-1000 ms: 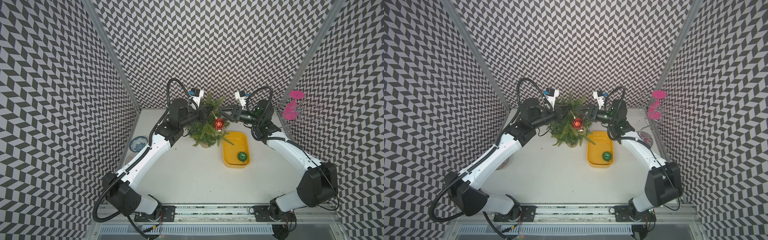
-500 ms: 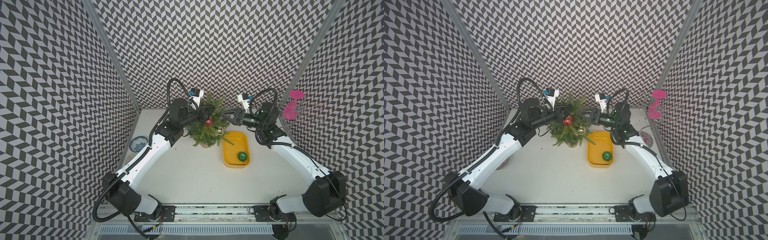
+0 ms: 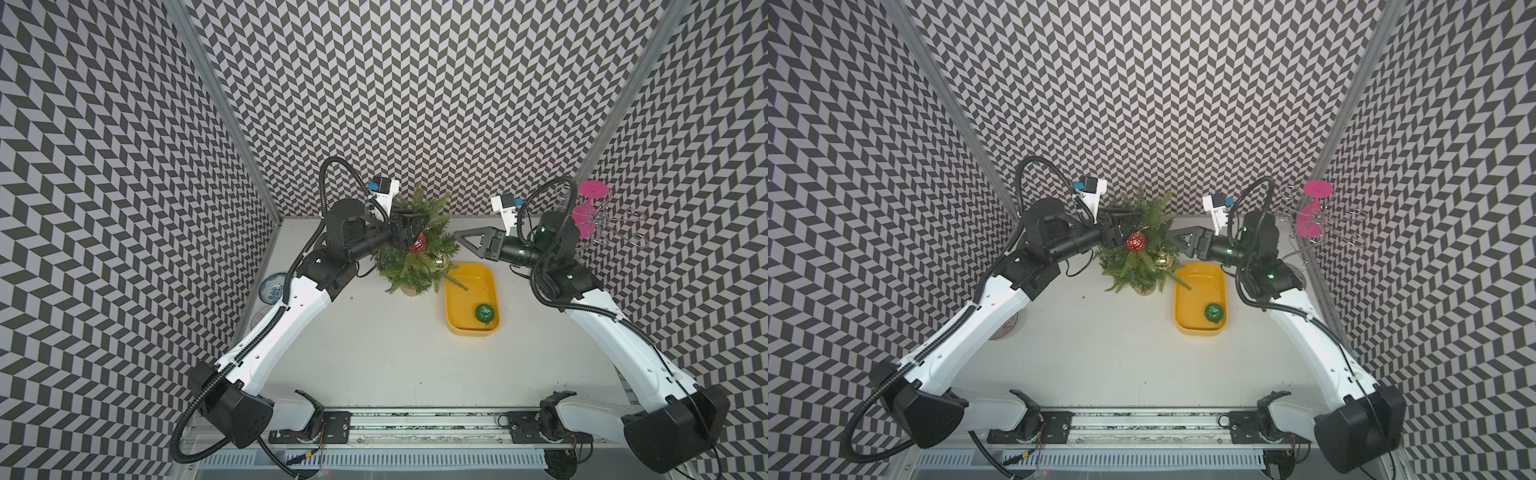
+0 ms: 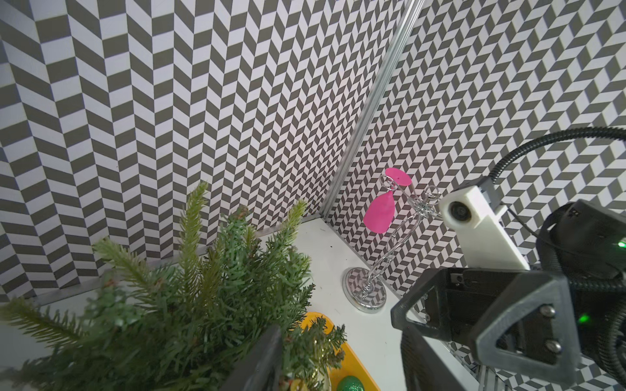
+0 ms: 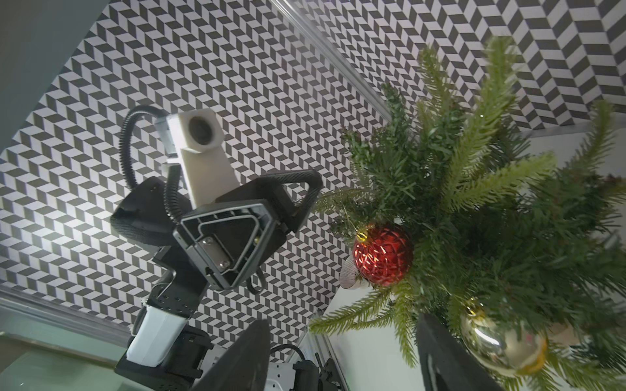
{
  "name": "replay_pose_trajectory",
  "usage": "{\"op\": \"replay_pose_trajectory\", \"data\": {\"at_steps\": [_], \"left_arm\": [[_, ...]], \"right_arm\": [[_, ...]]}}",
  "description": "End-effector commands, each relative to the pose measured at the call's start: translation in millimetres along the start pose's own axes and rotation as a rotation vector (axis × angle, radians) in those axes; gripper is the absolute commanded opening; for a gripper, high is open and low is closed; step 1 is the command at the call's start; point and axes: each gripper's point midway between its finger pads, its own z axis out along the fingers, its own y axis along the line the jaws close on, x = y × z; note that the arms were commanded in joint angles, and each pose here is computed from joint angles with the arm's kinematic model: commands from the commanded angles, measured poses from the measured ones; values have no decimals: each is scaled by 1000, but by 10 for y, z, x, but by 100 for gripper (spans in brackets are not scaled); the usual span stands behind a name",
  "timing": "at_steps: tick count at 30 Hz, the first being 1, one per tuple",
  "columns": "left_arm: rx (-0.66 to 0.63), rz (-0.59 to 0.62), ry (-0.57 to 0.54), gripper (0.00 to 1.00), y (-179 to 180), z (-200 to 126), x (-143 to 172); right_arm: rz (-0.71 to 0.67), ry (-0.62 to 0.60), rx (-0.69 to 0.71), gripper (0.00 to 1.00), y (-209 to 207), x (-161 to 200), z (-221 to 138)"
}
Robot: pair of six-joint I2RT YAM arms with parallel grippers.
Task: Decorate the small christmas tree with ornaments
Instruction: Hang an ornament on the christmas tree, then pick up an ornament from the container.
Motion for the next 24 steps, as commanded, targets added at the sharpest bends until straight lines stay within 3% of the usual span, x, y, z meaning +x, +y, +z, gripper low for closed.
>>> {"op": "replay_pose_trajectory", "data": {"at_steps": [1, 11, 24], "left_arm": [[28, -6, 9, 61, -97, -193, 16], [-8, -41, 48, 64, -64, -757, 448], [-122, -117, 179, 64, 243, -1159, 1487]], "right_arm": [[-26, 5, 130, 69, -213, 112, -138], [-13, 69, 490, 67, -891, 502, -480], [38, 257, 814, 65, -1679, 1203, -648]]}}
